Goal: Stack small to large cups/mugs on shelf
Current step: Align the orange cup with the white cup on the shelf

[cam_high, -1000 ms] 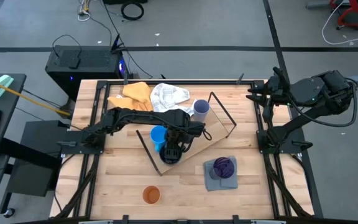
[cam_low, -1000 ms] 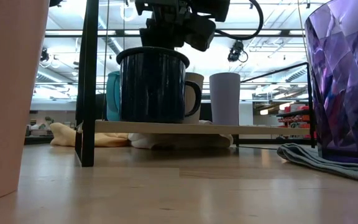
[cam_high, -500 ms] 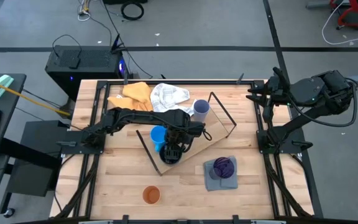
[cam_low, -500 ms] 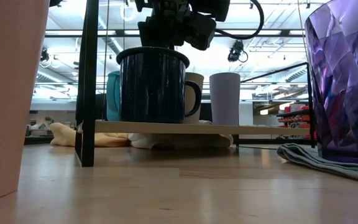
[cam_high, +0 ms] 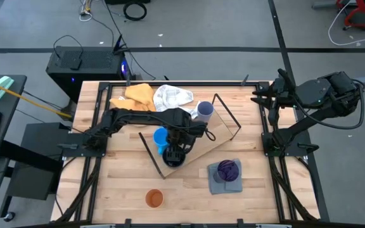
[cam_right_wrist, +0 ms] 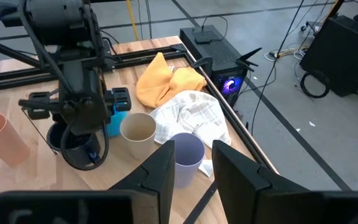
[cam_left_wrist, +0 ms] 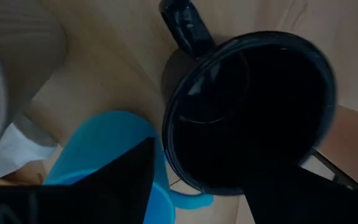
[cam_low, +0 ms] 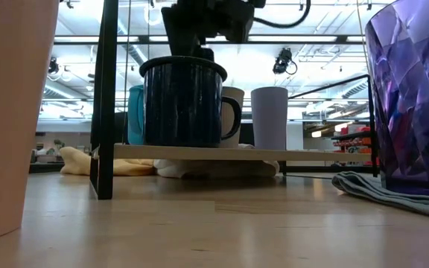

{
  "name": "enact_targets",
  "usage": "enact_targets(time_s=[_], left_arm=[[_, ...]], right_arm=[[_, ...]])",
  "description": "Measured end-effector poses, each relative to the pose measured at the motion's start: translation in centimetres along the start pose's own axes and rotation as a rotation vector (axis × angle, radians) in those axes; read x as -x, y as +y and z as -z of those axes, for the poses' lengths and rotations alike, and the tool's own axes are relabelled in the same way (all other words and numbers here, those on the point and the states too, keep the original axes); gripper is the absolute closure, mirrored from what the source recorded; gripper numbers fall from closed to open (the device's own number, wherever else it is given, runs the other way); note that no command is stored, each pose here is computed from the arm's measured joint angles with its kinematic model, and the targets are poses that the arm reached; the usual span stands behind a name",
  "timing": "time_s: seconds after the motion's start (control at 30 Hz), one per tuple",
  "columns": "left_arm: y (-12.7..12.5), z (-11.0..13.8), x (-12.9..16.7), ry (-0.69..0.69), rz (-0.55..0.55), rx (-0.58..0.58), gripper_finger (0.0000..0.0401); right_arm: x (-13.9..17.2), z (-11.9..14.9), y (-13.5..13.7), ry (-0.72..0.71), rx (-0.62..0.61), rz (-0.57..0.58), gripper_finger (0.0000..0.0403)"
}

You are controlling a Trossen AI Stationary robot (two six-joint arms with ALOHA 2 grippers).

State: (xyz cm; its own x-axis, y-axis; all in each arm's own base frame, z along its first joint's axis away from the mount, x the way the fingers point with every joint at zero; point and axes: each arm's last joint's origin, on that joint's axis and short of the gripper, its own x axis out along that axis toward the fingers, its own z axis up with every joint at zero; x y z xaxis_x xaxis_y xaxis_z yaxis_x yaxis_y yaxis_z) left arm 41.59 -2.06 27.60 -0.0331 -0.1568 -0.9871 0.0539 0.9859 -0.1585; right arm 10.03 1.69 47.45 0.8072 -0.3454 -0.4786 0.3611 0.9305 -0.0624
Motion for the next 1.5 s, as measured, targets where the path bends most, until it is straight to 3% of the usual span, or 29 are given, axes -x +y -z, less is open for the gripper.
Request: enact_targets(time_s=[0.17,0.4,0.57,0.77,1.0,1.23,1.37,1.5], left_arm=[[-0.7,0.1,2.1,-0.078,0.003,-0.012,0.0177],[-2.2,0.5,6.5,-0.299,0.004,-0.063,0.019],[-4.5,2.0,8.9,-0.374,0.011,-0.233,0.0206],[-8.7,2.9,9.0,-0.387,0.146,-0.344,0.0217],[-12.9,4.3,8.1,-0.291,0.198,-0.236,0.0217],[-15.7,5.8,6.7,-0.22,0.084,-0.122,0.0224],[-16.3,6.1,5.2,-0.209,-0.037,0.083,0.0226],[-16.9,7.5,3.9,-0.157,-0.058,0.268,0.0232]], right_arm=[[0.0,0.0,0.0,0.0,0.001,0.0,0.0289],[0.0,0.0,0.0,0.001,-0.002,0.0,0.0289],[0.0,0.0,0.0,0.0,-0.003,0.0,0.0289],[-0.1,0.0,0.1,0.007,-0.005,-0.013,0.0289],[-0.7,-0.2,0.7,0.025,-0.013,-0.023,0.0289],[-1.7,-0.6,1.7,0.034,-0.05,-0.02,0.0289],[-2.5,-0.9,2.4,0.047,-0.081,-0.014,0.0289],[-3.3,-1.0,3.0,0.059,-0.121,-0.01,0.0289]])
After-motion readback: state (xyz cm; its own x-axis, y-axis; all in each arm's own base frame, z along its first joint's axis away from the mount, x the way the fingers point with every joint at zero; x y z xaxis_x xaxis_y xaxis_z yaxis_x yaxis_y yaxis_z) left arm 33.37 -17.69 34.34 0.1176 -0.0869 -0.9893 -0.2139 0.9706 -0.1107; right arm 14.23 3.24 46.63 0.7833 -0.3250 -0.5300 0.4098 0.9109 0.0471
